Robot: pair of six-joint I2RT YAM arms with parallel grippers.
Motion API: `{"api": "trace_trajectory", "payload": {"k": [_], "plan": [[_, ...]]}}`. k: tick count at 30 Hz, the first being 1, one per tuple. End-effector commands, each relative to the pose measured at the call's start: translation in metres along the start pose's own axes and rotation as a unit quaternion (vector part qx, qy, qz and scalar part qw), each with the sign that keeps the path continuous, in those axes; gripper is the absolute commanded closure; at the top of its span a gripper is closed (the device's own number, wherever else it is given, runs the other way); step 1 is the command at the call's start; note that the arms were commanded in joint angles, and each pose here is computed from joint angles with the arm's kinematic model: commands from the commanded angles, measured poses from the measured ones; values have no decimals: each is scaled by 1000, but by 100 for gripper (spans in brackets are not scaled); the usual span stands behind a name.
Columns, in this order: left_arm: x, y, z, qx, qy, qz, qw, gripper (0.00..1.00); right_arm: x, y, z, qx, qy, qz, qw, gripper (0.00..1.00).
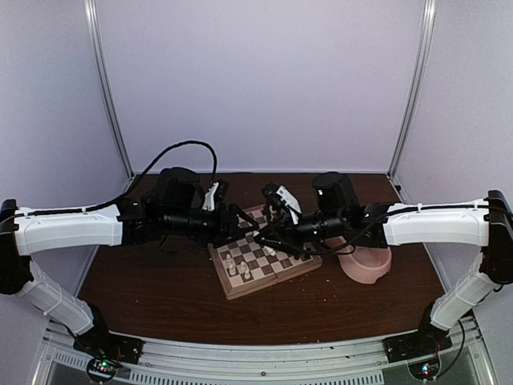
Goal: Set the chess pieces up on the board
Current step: Pick up the chess pile at the center of the board.
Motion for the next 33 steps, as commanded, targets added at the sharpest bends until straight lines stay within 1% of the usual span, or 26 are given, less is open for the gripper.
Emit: {"api": "trace_trajectory", "payload": {"k": [1, 5, 8, 12, 17, 20, 23, 33], "plan": [[-18, 15, 1, -15, -38, 3, 999, 44, 7, 9, 4, -4, 6, -18, 1000, 89], [-15, 12, 5, -5, -38, -5, 999, 52, 10, 8, 6, 5, 11, -21, 1000, 89], [-18, 16, 6, -12, -53, -6, 998, 61, 12, 9, 7, 4, 12, -24, 1000, 89], [-19, 15, 6, -11, -54, -4, 998, 75, 11, 10, 7, 4, 7, -23, 1000, 89], [-17, 16, 1, -19, -46, 1, 999, 78, 8, 7, 8, 7, -2, -20, 1000, 87], [-17, 16, -2, -24, -45, 3, 999, 84, 6, 7, 8, 7, -7, -18, 1000, 84], [-17, 16, -2, -23, -45, 3, 999, 92, 6, 8, 8, 4, -10, -18, 1000, 84], [-14, 16, -2, -28, -41, 3, 999, 97, 4, 9, 6, -1, -18, -17, 1000, 82]]}}
Point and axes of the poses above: each gripper's point midway between its finger pads, its own z axis out along the fingers, its own x axis along the line the jaws close on, y = z × x, the point moved 3 cm from there along -z, back along the fingers, and after that the axes turned 7 degrees about z, right-handed, at the moved point
